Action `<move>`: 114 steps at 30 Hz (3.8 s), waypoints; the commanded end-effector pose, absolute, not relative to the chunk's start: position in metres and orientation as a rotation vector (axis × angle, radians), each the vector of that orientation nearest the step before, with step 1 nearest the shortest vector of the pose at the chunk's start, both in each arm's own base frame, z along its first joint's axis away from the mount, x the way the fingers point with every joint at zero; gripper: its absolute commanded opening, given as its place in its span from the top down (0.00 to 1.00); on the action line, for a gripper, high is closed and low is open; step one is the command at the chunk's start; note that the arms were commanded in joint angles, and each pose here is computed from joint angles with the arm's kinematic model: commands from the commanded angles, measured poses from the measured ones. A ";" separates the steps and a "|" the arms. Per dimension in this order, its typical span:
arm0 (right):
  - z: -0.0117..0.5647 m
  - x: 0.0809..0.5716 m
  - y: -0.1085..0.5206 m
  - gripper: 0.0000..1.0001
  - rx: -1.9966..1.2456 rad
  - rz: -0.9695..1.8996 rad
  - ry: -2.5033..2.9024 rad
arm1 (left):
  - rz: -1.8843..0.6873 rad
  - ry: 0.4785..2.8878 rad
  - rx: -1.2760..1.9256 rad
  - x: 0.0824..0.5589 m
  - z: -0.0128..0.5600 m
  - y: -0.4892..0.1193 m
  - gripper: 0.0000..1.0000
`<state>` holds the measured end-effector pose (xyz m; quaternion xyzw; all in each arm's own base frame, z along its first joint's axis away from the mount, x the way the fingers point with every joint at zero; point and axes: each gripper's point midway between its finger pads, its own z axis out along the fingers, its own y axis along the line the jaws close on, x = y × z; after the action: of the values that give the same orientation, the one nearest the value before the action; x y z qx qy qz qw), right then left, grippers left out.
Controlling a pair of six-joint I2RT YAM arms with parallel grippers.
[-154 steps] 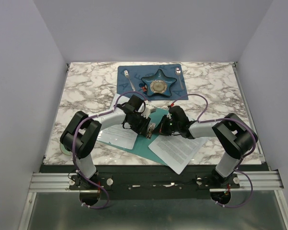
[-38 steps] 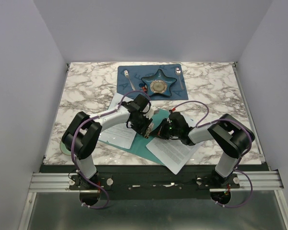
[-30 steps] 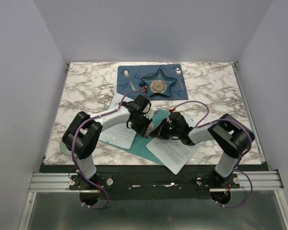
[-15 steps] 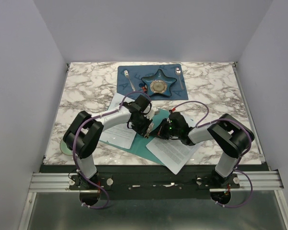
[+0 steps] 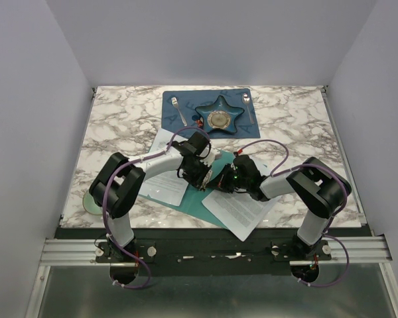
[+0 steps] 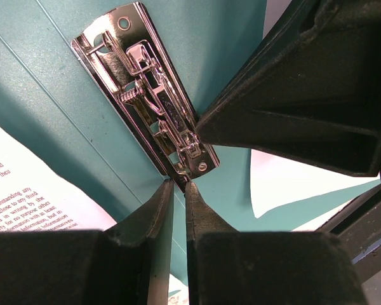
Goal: Put the files into the folder
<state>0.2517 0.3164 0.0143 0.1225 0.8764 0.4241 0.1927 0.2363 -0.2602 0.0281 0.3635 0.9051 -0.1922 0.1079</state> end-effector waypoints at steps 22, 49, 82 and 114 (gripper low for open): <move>-0.064 0.210 0.275 1.00 0.471 0.884 2.699 | -0.526 2.718 1.123 0.225 -0.005 -0.273 0.99; -0.079 0.184 0.276 1.00 0.523 0.850 2.737 | -0.770 2.656 1.105 0.232 0.027 -0.290 0.80; -0.007 0.225 0.301 1.00 0.298 0.902 2.563 | -0.245 2.582 0.835 0.335 0.089 -0.189 0.38; 0.057 0.227 0.357 1.00 0.010 1.269 2.368 | 0.014 2.663 0.858 0.323 0.013 -0.149 0.39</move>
<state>0.2281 0.3371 0.0478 0.0264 0.8745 0.4253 0.2319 0.3279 -0.1570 0.0239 0.2976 0.9380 -0.0089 0.1776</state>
